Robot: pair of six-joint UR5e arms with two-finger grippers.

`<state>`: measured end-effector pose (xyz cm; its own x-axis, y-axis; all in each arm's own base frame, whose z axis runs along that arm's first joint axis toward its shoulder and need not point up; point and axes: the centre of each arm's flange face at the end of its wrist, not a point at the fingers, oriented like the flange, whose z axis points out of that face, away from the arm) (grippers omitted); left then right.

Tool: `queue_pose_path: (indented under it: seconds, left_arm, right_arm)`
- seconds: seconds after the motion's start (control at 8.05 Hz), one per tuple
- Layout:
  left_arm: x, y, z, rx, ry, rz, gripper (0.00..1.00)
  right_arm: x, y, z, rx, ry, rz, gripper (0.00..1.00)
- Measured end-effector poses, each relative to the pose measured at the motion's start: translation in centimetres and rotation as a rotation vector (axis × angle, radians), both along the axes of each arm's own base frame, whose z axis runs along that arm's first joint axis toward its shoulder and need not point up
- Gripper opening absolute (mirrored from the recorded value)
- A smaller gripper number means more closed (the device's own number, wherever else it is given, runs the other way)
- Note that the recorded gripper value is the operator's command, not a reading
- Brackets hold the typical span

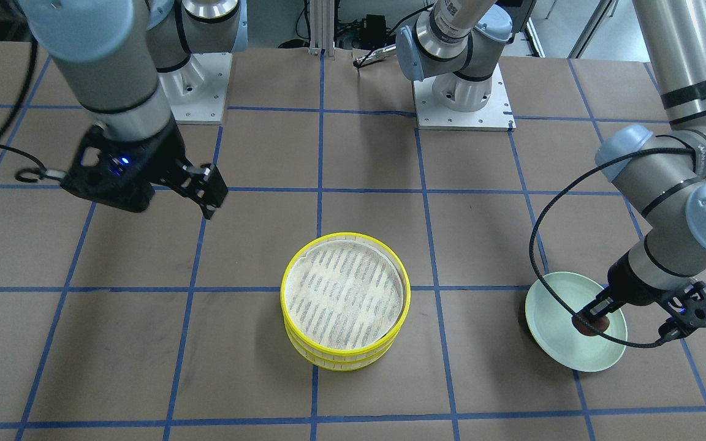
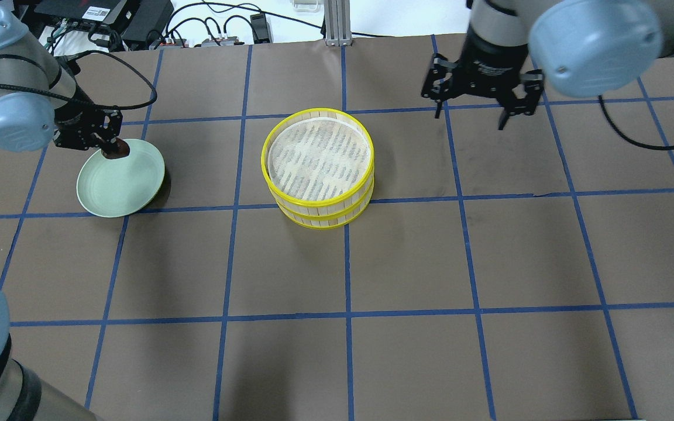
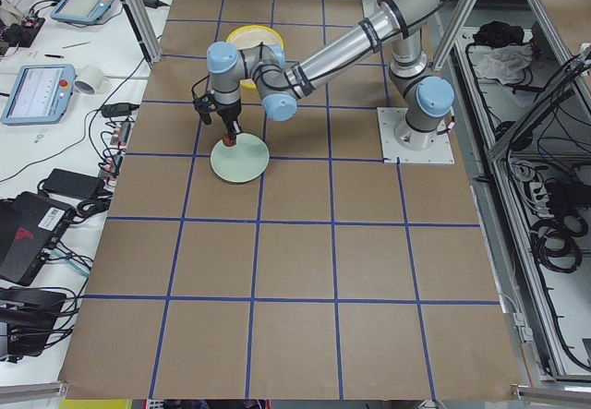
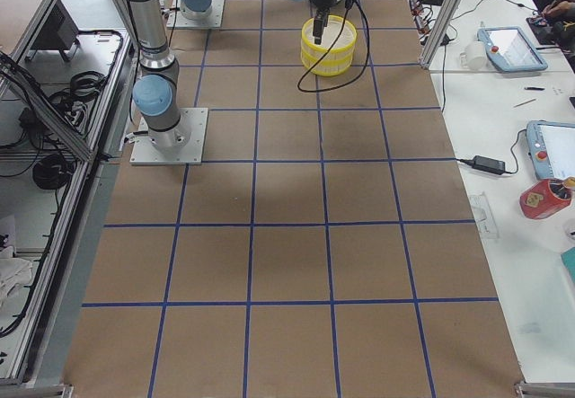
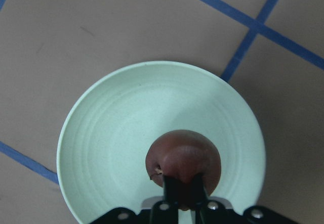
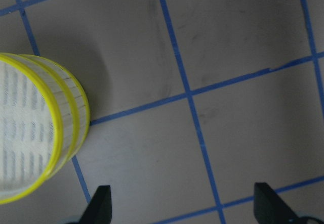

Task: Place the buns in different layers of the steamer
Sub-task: 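Lift the brown bun with the left gripper while the right gripper releases and rises, then carry the dark brown bun with the left gripper into the top steamer tier and release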

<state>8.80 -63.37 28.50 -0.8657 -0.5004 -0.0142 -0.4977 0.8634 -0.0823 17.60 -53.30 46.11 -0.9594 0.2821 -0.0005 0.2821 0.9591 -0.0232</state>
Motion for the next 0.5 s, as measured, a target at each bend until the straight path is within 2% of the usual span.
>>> queue_pose_path:
  seconds: [0.25, 0.5]
  left_arm:
    - [-6.5, 1.1, 4.5, -0.027, 0.002, 0.002, 0.00]
    - [-14.0, 2.5, 7.9, -0.065, 0.015, 0.011, 0.00]
  right_arm:
    - [-4.6, 4.7, 4.9, 0.043, 0.000, 0.016, 1.00]
    - [-5.6, 7.6, 6.4, 0.060, -0.004, 0.024, 1.00]
